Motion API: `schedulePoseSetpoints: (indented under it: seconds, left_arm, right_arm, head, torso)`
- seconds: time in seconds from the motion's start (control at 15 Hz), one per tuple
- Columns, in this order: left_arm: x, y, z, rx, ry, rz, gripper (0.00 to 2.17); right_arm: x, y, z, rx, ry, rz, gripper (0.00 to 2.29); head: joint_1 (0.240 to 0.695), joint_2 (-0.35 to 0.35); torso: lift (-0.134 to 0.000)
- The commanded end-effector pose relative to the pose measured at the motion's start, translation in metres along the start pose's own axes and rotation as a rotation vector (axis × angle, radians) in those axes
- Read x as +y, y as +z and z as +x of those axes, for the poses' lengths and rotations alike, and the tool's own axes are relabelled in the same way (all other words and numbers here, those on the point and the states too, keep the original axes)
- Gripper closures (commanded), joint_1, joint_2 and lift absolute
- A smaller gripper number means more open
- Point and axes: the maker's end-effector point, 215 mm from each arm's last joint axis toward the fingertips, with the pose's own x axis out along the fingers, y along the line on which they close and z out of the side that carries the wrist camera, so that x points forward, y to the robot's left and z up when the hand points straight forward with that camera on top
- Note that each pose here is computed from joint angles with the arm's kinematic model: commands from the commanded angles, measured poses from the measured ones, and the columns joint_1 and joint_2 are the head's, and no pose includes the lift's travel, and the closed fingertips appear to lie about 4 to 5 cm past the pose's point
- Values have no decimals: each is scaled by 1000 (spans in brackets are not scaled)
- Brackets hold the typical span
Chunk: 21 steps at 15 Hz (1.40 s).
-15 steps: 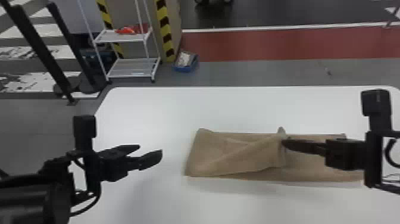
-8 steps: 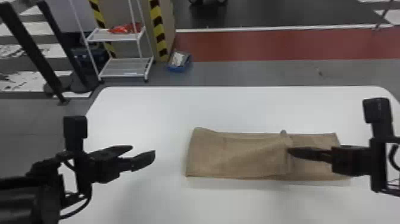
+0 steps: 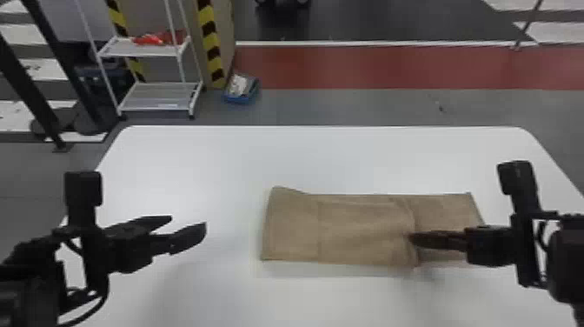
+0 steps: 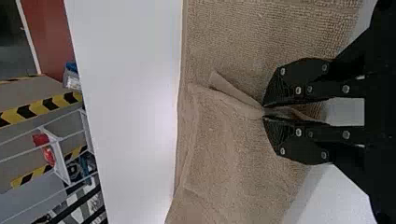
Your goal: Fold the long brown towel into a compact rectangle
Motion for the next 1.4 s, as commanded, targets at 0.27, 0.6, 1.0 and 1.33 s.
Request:
schedulePoseSetpoints:
  seconds: [0.27, 0.6, 1.0, 1.33]
  left_arm:
    - [0, -2, 1, 5, 5, 0, 36]
    - [0, -2, 1, 6, 4, 4, 36]
    - [0, -3, 0, 9, 4, 8, 36]
    - [0, -5, -1, 12, 2, 7, 36]
  right_arm:
    - [-6, 7, 8, -10, -10, -15, 120]
    - [2, 15, 20, -31, 7, -24, 124]
    - [26, 24, 37, -47, 71, -12, 144]
    - [27, 22, 45, -36, 83, -13, 1136]
  head:
    - [695, 22]
    - [695, 27]
    - [695, 60]
    - [695, 78]
  torso:
    - [-120]
    - [-120]
    - [-120]
    - [-120]
